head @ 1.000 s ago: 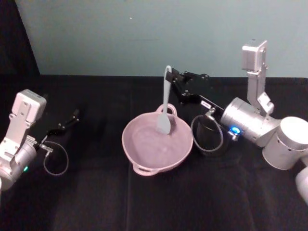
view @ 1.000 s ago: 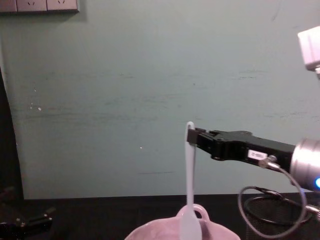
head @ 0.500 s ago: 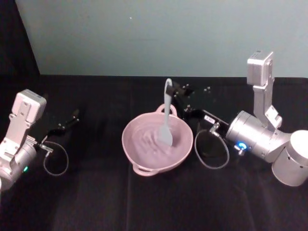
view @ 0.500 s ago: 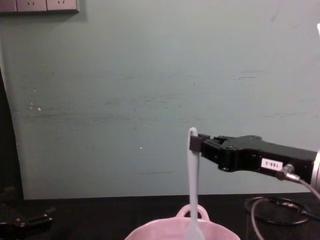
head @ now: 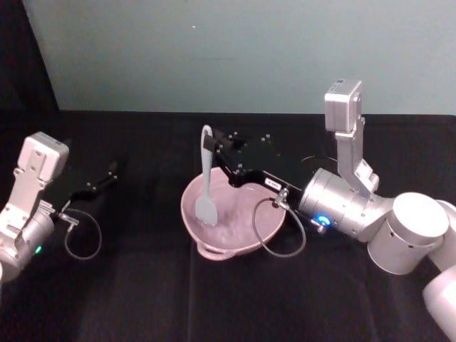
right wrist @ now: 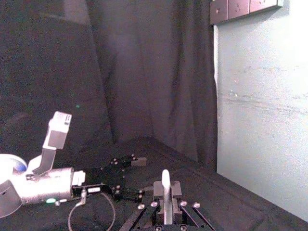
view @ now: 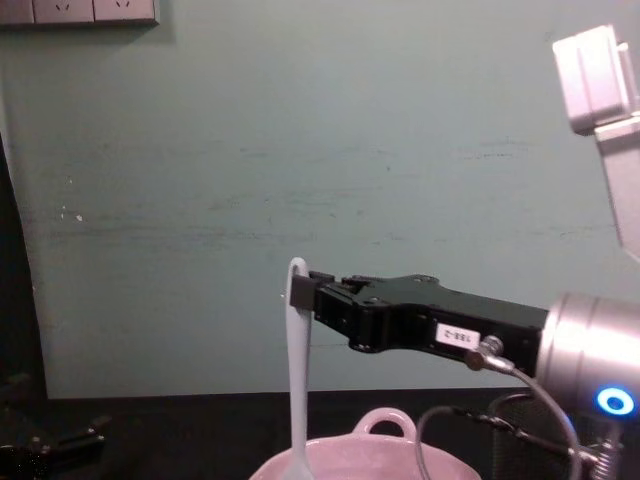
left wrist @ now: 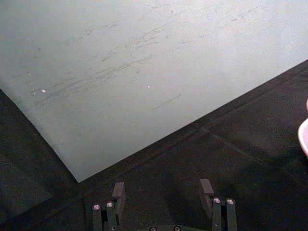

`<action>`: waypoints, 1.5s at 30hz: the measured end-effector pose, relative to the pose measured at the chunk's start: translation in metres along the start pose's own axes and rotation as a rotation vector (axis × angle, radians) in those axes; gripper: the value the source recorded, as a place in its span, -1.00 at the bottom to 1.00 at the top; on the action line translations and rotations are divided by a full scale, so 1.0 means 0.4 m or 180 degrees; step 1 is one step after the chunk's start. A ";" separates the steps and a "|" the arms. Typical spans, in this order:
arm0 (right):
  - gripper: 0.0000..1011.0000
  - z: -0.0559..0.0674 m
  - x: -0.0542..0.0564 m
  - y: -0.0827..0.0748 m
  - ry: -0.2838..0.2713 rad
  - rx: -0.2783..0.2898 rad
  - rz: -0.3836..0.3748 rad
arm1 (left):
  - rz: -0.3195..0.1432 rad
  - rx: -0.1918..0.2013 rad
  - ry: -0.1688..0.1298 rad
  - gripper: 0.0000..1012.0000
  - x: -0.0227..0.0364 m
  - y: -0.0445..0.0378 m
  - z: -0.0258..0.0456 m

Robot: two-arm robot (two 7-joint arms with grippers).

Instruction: Use the one hand to pick up the spoon and stir the clear water in the bowl.

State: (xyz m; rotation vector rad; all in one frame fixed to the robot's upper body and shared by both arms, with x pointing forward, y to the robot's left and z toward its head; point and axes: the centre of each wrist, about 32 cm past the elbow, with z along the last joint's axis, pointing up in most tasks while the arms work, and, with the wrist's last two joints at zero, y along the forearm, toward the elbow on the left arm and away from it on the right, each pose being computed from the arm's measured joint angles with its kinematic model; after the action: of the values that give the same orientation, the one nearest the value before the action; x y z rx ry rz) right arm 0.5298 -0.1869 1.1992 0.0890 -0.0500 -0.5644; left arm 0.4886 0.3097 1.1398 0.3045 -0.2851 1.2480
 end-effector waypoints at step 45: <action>-0.81 0.008 0.008 -0.066 -0.0035 0.0010 -0.0242 | 0.0000 0.0000 0.0000 1.00 0.000 0.000 0.000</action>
State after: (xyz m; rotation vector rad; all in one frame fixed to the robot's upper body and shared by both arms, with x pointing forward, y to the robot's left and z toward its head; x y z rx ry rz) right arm 0.5181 -0.2111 1.2000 0.0910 -0.0584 -0.6408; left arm 0.4886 0.3097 1.1398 0.3045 -0.2851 1.2480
